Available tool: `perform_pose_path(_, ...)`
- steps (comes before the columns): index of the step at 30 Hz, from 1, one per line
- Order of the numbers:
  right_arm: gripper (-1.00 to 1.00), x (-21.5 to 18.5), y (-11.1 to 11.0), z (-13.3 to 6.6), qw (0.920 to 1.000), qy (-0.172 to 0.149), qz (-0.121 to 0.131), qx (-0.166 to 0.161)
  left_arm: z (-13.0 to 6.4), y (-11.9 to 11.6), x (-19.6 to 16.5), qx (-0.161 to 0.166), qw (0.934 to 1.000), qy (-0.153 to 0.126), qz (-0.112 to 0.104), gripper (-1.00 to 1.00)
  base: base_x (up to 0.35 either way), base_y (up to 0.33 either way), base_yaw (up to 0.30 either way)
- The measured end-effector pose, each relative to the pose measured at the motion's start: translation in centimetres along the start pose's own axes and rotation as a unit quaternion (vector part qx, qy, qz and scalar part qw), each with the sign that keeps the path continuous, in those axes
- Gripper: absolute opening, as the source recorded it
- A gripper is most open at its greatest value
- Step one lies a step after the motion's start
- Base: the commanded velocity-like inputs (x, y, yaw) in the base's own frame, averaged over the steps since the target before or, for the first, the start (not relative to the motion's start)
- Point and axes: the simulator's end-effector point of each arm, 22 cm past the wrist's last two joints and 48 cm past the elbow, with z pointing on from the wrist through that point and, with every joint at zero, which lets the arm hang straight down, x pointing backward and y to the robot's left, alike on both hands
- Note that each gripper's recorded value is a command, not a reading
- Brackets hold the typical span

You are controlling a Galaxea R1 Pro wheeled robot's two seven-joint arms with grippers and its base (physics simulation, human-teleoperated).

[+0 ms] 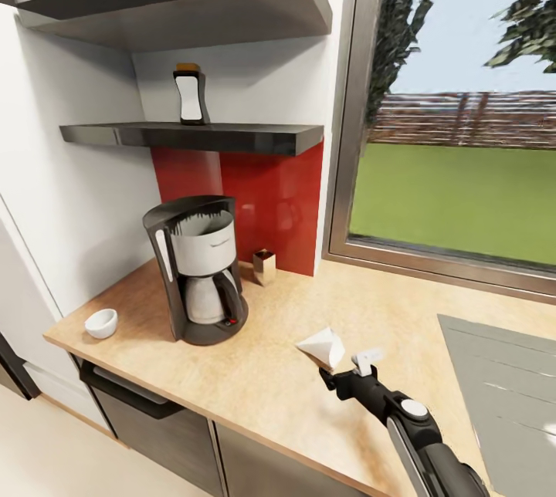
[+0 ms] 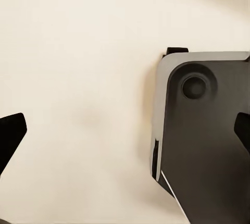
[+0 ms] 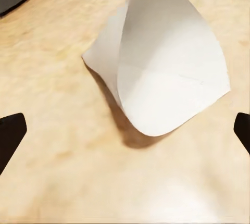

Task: Set up a coffee station on the kitchen countertop: keep the coffee maker on the countertop, move the bottle of coffee from the kitchen shelf to the counter next to the coffee maker, place a paper coffee filter on top of the coffee maker, put the saucer next to the coffee maker with the coffee cup on the saucer, and place the electric kettle next to the coffee maker.

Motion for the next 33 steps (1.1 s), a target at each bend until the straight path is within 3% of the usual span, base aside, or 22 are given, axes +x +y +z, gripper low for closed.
perform_pose_path(6,1.0,0.7,1.3,0.3,0.9998,0.008,-0.01,-0.014,0.0,0.0,0.0,0.0,1.0,0.0,0.0,1.0,0.005,0.0,0.0)
perform_pose_path(33,1.0,0.5,1.6,0.3,0.9998,0.006,-0.012,-0.016,0.0,0.1,0.0,-0.001,1.0,0.0,0.0,1.0,0.07,0.0,0.0)
